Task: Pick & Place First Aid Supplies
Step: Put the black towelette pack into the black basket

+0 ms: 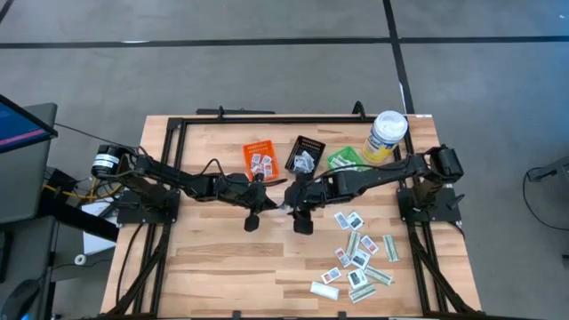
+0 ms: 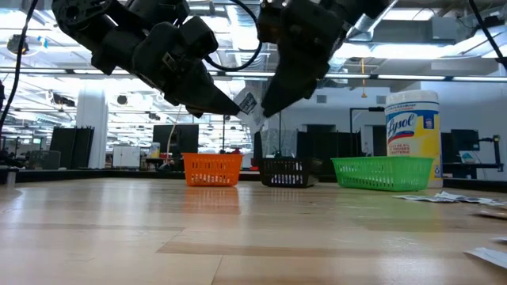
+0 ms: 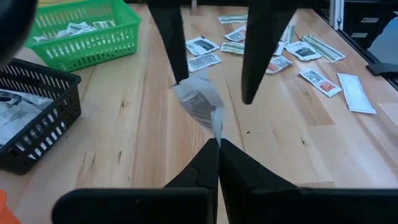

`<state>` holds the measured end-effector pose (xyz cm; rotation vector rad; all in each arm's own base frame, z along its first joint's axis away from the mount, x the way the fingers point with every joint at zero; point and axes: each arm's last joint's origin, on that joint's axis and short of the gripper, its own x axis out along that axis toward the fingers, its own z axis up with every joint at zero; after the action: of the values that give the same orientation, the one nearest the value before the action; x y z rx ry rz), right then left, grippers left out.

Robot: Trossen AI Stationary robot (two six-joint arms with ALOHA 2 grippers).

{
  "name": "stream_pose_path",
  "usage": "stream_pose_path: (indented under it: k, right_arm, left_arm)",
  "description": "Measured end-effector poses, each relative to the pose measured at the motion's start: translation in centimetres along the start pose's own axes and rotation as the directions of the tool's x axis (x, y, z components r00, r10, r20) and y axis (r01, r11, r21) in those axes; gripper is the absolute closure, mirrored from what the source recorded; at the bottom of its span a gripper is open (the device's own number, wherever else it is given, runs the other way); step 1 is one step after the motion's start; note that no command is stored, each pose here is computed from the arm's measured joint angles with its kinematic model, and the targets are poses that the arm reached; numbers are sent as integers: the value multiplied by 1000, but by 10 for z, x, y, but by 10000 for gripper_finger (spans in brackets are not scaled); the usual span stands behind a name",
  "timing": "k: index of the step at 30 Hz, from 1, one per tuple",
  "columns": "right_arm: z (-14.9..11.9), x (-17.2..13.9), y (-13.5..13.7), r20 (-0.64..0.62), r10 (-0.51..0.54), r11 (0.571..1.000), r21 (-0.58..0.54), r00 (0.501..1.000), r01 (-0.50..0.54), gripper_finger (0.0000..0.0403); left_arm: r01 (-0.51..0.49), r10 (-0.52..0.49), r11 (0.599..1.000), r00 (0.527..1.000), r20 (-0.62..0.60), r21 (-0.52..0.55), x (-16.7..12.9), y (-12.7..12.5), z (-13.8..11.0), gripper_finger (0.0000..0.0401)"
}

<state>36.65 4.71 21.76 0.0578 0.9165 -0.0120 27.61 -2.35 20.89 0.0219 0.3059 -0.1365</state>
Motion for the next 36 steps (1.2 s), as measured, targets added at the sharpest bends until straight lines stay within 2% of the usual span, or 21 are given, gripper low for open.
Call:
stream_pose_path:
  k: [6, 8, 15, 19, 23, 29, 32, 36]
  right_arm:
    - [-15, -1, 1, -149, -3, 1000, -2, 989, 3, 188]
    - [-16, -1, 1, -159, -7, 1000, -4, 987, 7, 180]
    - [6, 1, -11, 44, 4, 1000, 12, 999, -5, 174]
    - [9, 1, -17, 66, 44, 998, -47, 997, -41, 177]
    - [13, 1, -19, 90, 114, 993, -30, 989, -112, 185]
    - [12, 13, -17, 89, 120, 993, 2, 989, -121, 224]
    - [6, 18, -17, 47, 114, 993, 6, 992, -114, 262]
    - [8, 19, -19, 68, 92, 996, 8, 993, -93, 328]
  left_arm:
    - [1, -1, 1000, 1000, -1, 0, 0, 0, 0, 393]
    - [1, -1, 1000, 1000, -1, 0, 0, 0, 0, 393]
    - [2, -2, 1000, 1000, 0, 0, 0, 0, 0, 393]
    - [2, -2, 1000, 1000, 0, 0, 0, 0, 0, 393]
    - [-3, 3, 1000, 1000, 10, 1, 0, 0, 1, 393]
    - [-26, 26, 1000, 999, 33, 1, 0, 1, 3, 393]
    - [-27, 27, 1000, 999, 34, 1, 0, 1, 3, 393]
    - [-27, 27, 1000, 999, 33, 1, 0, 1, 3, 393]
